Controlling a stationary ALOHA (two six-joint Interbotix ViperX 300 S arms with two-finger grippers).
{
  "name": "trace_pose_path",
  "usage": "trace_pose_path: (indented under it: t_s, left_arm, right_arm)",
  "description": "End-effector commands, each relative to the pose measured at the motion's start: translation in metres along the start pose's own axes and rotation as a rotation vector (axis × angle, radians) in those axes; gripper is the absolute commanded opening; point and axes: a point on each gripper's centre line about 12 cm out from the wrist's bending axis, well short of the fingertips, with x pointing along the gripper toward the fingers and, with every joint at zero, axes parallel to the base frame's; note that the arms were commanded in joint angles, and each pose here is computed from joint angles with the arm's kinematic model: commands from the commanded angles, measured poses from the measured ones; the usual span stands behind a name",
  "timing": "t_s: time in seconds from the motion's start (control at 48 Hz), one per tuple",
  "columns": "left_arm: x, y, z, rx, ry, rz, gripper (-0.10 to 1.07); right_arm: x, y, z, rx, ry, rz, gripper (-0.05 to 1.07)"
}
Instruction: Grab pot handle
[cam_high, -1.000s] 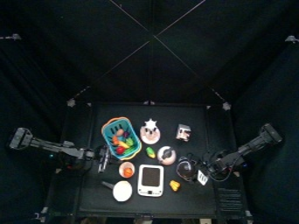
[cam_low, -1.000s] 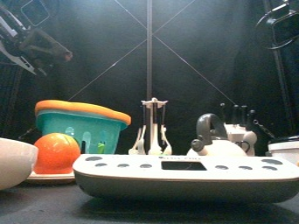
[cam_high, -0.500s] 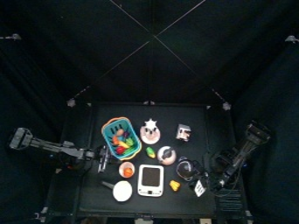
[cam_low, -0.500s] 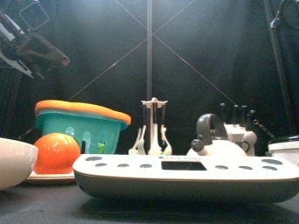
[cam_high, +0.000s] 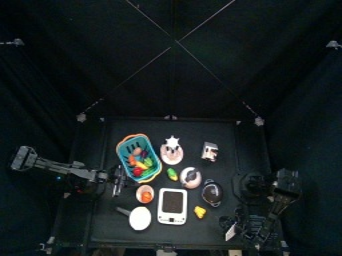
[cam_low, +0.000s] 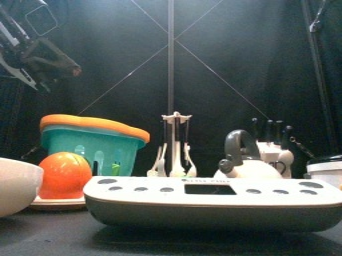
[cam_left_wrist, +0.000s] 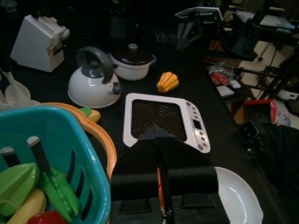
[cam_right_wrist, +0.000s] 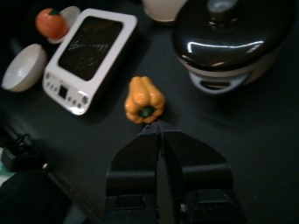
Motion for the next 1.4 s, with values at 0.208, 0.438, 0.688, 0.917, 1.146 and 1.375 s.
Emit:
trace_pose_path:
  t_s: [0.208,0.438,0.688,0.917,1.146,1.375]
  left_arm:
    - [0.002,-0.001,0.009,-0.019,-0.029,0.002,0.17]
    - [0.001,0.0,0.005,-0.022,-0.02,0.006,0.17]
    - [0.001,0.0,0.004,-0.028,-0.018,0.006,0.17]
    - [0.001,0.001,0.004,-0.038,-0.015,0.009,0.17]
    - [0.001,0.001,0.002,-0.039,-0.009,0.01,0.17]
    - [0.001,0.001,0.002,-0.051,-0.007,0.012,0.17]
  right_arm:
    - [0.015,0.022,0.0,0.101,-0.046,-0.092,0.66]
    - [0.028,0.019,0.003,0.111,-0.069,-0.15,0.77]
    - [0.024,0.015,0.009,0.147,-0.047,-0.195,0.77]
    - [0.02,0.008,0.013,0.248,-0.062,-0.146,0.77]
    - [0.021,-0.016,0.003,0.377,-0.11,-0.085,0.77]
    - [0.019,-0.024,0.001,0.369,-0.105,-0.132,0.78]
